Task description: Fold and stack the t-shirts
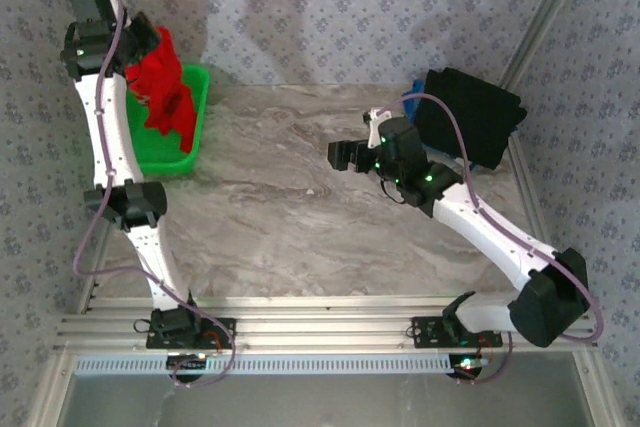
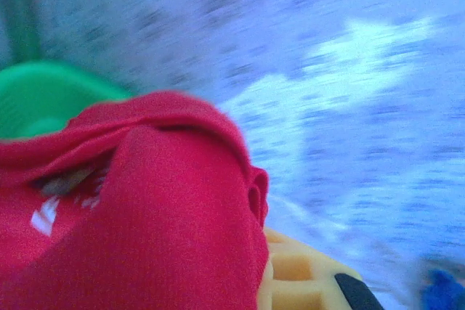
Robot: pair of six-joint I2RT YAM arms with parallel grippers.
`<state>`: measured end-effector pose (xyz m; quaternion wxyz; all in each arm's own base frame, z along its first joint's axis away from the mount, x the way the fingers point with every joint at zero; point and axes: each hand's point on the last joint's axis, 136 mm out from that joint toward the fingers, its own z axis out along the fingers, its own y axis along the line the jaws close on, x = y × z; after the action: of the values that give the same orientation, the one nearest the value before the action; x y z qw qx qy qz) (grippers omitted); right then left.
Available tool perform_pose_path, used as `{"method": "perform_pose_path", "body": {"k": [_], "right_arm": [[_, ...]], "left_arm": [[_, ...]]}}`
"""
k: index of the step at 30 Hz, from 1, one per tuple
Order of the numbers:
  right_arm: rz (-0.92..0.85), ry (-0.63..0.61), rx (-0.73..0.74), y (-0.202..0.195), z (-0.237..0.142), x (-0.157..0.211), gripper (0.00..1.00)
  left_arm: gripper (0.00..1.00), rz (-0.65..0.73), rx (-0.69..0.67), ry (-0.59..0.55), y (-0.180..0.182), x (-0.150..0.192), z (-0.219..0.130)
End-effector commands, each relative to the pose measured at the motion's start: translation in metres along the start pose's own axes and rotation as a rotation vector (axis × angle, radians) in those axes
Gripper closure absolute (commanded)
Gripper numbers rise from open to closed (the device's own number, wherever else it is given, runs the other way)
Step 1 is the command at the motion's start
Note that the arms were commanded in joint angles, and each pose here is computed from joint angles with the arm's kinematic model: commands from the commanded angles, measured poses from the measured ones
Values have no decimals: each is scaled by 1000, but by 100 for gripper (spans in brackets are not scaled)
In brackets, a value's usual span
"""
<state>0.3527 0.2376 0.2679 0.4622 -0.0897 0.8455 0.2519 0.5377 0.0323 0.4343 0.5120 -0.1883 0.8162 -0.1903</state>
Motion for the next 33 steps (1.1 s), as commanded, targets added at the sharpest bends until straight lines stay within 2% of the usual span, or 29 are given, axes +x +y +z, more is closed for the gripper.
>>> {"method": "perform_pose_path", "body": {"k": [1,5,9,12,19,21,23,28,31,33], "right_arm": [[47,-36,-22,-12,0,-15,0],[231,-103,-40,-49,-7,-33,0],[270,-130,-38,-72,-15,-44,0],[308,-143,-23,-89,-20,-46,0],[392,-157,56,-129,-27,-38,0],[380,-153,68,-133,-26,-35,0],[374,-129,106,-138,-25,-28,0],[349,-72,166,-148,-26,-12,0],[357,-38,179,-151,-22,-3,0],[370,16,179,-152,-16,5,1]], "left_arm": [[100,17,320,-65,-104,-12,-50],[100,-13,607,-137,-204,-14,-110],[100,-62,862,-161,-283,-3,-157],[100,-71,959,-174,-319,10,-178],[100,-26,982,-66,-349,57,-166],[100,14,940,-23,-349,77,-156],[100,31,824,55,-334,100,-130],[100,125,483,212,-270,150,-88],[100,149,311,366,-233,198,-64],[100,120,148,457,-188,233,-47]]}}
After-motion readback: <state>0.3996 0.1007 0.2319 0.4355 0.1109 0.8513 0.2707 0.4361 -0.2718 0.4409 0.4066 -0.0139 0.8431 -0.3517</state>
